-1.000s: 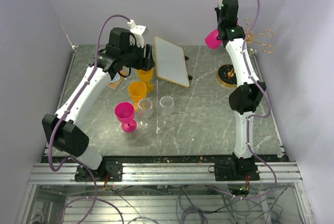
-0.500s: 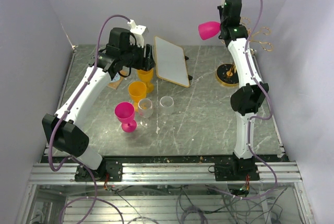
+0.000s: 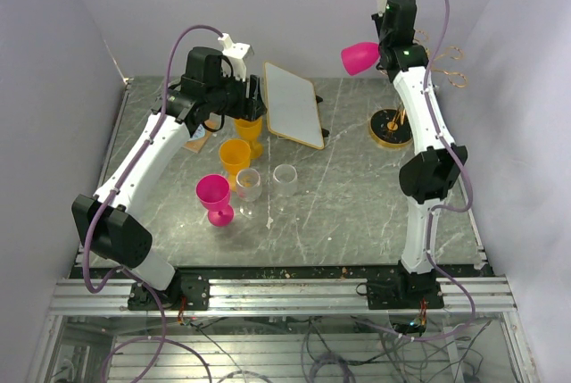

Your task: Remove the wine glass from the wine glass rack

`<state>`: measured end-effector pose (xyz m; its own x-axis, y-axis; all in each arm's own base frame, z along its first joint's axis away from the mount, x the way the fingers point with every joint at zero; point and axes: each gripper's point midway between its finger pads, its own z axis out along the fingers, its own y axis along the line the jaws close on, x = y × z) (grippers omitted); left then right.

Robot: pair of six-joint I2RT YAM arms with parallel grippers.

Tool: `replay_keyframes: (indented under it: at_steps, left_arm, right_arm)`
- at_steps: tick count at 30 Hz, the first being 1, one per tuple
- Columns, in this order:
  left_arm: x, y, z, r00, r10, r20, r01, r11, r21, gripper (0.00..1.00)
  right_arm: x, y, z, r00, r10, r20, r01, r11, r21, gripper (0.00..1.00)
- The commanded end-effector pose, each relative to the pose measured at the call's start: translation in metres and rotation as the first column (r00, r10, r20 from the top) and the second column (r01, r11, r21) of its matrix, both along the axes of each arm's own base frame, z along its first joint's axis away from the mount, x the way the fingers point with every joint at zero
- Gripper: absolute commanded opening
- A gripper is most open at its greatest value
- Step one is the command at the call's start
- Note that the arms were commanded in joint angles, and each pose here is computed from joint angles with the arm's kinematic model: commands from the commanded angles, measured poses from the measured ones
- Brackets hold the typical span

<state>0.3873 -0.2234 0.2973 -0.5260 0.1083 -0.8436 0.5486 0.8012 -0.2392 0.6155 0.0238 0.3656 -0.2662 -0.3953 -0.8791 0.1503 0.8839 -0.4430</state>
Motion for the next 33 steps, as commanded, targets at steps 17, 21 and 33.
replay_keyframes:
  at_steps: [17,21,33]
  left_arm:
    - [0.002,-0.002,0.01,1.0,-0.011,0.025,0.012,0.999,-0.038,0.69]
    - [0.002,-0.002,0.011,1.0,-0.011,0.029,0.012,0.999,-0.04,0.69]
    - [0.005,0.001,0.008,1.0,0.003,0.027,-0.003,1.0,-0.025,0.69]
  right_arm:
    - [-0.005,-0.023,-0.001,0.994,-0.106,-0.033,0.1,0.983,-0.153,0.0]
    - [0.001,-0.022,0.0,0.995,-0.101,-0.01,0.098,0.982,-0.16,0.0]
    - [0.035,-0.013,0.013,0.988,-0.071,0.134,0.098,0.974,-0.206,0.0]
